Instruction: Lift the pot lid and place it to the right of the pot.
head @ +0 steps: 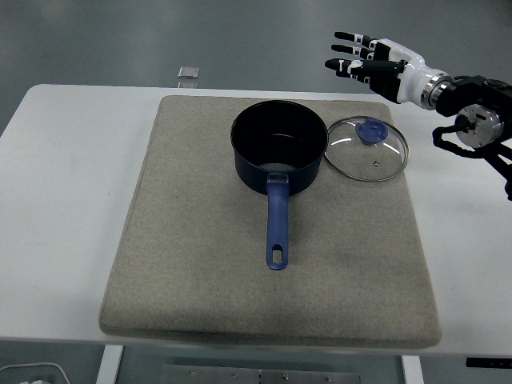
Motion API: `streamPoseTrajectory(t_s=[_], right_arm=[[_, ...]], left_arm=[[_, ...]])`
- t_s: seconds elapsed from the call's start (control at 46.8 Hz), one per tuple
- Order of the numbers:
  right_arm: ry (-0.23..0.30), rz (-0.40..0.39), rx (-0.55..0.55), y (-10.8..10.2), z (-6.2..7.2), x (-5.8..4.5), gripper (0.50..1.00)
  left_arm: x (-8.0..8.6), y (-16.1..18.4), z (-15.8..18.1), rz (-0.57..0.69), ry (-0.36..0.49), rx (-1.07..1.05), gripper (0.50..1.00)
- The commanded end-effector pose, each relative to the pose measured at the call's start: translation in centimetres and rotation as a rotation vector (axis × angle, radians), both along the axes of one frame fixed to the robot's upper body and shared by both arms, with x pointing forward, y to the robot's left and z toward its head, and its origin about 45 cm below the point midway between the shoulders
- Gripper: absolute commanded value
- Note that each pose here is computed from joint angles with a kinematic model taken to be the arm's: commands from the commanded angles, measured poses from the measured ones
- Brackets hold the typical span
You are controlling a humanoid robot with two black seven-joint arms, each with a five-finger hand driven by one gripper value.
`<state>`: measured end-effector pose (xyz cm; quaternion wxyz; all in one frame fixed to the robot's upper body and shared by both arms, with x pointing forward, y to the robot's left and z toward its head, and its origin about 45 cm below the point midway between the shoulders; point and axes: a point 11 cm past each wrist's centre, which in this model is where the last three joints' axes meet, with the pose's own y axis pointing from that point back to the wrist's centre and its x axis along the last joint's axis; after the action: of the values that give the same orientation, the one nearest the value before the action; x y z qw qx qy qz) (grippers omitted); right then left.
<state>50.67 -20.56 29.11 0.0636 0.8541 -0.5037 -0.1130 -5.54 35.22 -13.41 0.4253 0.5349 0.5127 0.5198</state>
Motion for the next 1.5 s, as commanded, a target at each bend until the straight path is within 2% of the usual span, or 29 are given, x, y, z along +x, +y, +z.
streamPoseTrajectory(t_s=[0.0,0.085,0.47,0.641,1.111,1.474], right_arm=[[0.006,-0.001,0.007,0.2,-0.3,-0.1,0.919],[0.021,-0.008,0.020,0.1,-0.9,-0.2,0.919],[0.108,-0.138,0.265,-1.4,-1.3,0.2,0.917],[0.130,-0.183,0.354,-2.0,-1.5,0.3,0.919],[0.135,-0.197,0.354,-2.5,-1.8,0.3,0.921],[0.128,-0.207,0.388,-2.7,-1.6,0.3,0.921]], left_arm=[[0.0,0.0,0.0,0.001,0.000,0.001,1.000],[0.0,0.0,0.0,0.001,0.000,0.001,1.000],[0.0,0.0,0.0,0.001,0.000,0.001,1.000],[0.0,0.1,0.0,0.000,0.000,0.002,1.000],[0.0,0.1,0.0,0.001,0.000,0.002,1.000],[0.0,0.0,0.0,-0.001,0.000,0.001,1.000]])
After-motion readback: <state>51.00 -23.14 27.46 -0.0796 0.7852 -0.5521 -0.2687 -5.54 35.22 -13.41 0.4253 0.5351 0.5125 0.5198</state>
